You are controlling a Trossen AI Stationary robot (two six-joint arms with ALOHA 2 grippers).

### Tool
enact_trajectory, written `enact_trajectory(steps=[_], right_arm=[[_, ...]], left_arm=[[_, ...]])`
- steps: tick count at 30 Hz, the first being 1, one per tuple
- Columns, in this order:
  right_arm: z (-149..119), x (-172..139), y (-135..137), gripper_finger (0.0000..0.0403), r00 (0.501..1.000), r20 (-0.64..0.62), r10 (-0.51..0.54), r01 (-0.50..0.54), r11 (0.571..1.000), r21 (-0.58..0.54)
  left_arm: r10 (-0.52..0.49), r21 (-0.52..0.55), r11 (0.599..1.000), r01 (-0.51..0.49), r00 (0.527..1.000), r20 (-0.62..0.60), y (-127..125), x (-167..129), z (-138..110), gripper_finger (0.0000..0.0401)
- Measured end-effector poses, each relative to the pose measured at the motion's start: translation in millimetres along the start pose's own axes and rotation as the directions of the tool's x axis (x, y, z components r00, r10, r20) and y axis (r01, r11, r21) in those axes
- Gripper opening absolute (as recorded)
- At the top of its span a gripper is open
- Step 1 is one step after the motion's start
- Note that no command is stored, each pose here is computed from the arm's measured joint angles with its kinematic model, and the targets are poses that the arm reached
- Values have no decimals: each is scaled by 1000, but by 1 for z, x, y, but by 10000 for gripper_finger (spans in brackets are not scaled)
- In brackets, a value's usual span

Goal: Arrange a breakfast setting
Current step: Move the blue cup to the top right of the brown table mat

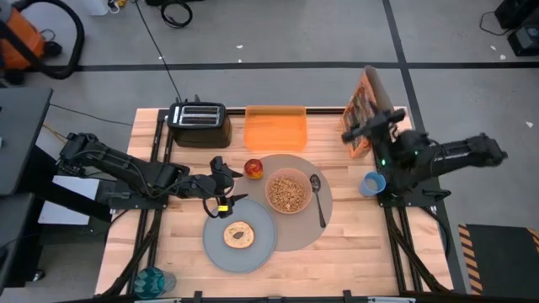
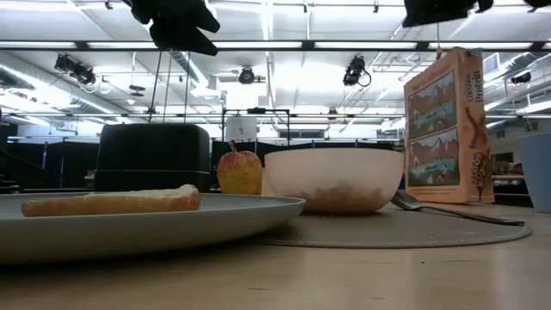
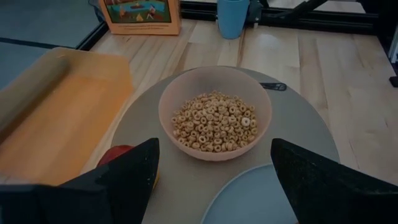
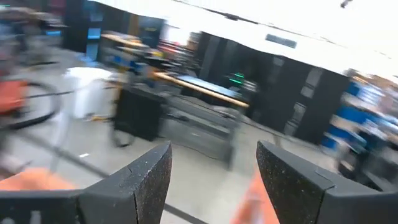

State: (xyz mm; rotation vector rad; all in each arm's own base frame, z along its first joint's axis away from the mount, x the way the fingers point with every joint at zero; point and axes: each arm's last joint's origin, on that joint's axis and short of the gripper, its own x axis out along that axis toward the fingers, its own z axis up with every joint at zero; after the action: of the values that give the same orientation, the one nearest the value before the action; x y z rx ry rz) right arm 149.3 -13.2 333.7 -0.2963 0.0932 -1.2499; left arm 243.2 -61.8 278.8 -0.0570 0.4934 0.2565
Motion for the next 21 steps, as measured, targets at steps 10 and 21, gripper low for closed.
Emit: enact_trajectory(steps=[10,21], right_arm=[[-5,-84,47,242,922,49,384,-372,913,-169],[-40,-143,92,240,408,71,910,-913,406,38]], left_arm=[[-10,-15,1000,10,999,36,-1,0,4,318],[-54,-48,997,60,992,116,-9,-4,11,318]])
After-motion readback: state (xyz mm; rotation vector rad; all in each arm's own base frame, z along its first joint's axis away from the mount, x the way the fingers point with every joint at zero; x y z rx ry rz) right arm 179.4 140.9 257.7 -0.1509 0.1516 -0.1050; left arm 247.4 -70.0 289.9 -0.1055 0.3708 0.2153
